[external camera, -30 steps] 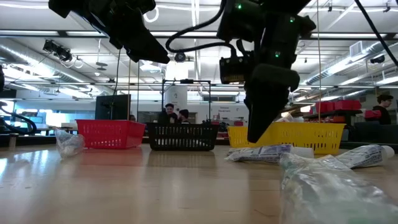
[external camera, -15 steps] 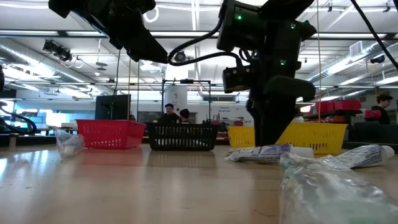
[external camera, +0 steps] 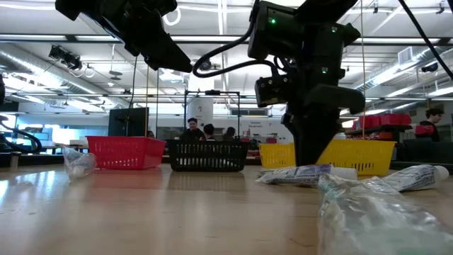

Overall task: Pick & Place Travel size toiletries
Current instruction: Put the silver nail cutter into the red bin

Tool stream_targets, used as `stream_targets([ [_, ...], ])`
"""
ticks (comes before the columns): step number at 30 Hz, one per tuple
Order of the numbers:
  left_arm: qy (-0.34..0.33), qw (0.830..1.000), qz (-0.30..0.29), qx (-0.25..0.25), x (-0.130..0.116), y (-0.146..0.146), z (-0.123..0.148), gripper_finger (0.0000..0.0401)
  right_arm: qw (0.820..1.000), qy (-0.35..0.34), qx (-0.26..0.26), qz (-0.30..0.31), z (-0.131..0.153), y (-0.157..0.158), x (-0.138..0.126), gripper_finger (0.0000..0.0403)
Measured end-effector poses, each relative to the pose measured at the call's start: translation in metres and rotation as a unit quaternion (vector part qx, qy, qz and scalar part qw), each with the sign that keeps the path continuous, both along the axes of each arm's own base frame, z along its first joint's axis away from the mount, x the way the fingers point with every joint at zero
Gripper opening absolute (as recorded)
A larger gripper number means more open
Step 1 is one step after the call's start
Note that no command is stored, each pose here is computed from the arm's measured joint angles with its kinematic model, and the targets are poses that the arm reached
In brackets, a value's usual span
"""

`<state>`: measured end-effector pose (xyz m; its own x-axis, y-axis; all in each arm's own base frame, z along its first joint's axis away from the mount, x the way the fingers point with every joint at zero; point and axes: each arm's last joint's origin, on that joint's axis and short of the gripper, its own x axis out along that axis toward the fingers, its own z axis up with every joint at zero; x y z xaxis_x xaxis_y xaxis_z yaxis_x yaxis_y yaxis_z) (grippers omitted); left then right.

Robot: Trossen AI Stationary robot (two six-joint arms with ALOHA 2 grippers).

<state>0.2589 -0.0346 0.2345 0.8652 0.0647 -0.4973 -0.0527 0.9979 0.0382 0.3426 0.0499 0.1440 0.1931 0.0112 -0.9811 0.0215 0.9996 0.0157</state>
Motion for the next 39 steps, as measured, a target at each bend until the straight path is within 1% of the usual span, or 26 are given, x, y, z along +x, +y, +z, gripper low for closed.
stream_targets([
  [8, 0.0, 1.0, 0.0, -0.001, 0.0, 0.0, 0.0, 0.0142, 1.0, -0.006, 0.003, -0.005, 0.001, 0.001, 0.001, 0.0059],
  [15, 0.012, 1.0, -0.016, -0.009, 0.003, -0.002, -0.006, 0.0142, 0.999, -0.031, -0.002, -0.005, 0.013, 0.002, 0.011, 0.0059],
  [17, 0.026, 0.999, -0.014, -0.013, 0.003, -0.002, -0.01, 0.0142, 0.999, -0.045, -0.016, -0.006, 0.019, 0.004, 0.015, 0.0059],
  [20, 0.034, 0.999, 0.0, -0.032, 0.006, -0.003, -0.015, 0.0142, 0.997, -0.058, -0.048, 0.002, 0.024, 0.006, 0.018, 0.0059],
  [21, 0.047, 0.998, 0.004, -0.037, 0.005, -0.002, -0.018, 0.0142, 0.996, -0.062, -0.058, 0.006, 0.026, 0.006, 0.019, 0.0059],
  [25, 0.062, 0.997, 0.02, -0.049, 0.011, -0.003, -0.028, 0.0142, 0.992, -0.089, -0.079, 0.03, 0.032, 0.012, 0.025, 0.0059],
  [28, 0.054, 0.997, 0.022, -0.049, 0.018, -0.004, -0.034, 0.0142, 0.987, -0.123, -0.092, 0.038, 0.037, 0.016, 0.031, 0.0059],
  [32, 0.049, 0.997, 0.007, -0.058, 0.024, -0.006, -0.039, 0.0143, 0.98, -0.159, -0.104, 0.053, 0.041, 0.019, 0.037, 0.0059],
  [33, 0.054, 0.997, 0.003, -0.06, 0.023, -0.006, -0.04, 0.0146, 0.979, -0.167, -0.104, 0.054, 0.042, 0.019, 0.038, 0.0059],
  [35, 0.039, 0.997, -0.007, -0.067, 0.027, -0.007, -0.039, 0.0154, 0.977, -0.178, -0.106, 0.058, 0.043, 0.02, 0.04, 0.0059],
  [39, 0.044, 0.997, -0.008, -0.064, 0.027, -0.007, -0.041, 0.0179, 0.97, -0.206, -0.118, 0.052, 0.046, 0.019, 0.045, 0.0059],
])
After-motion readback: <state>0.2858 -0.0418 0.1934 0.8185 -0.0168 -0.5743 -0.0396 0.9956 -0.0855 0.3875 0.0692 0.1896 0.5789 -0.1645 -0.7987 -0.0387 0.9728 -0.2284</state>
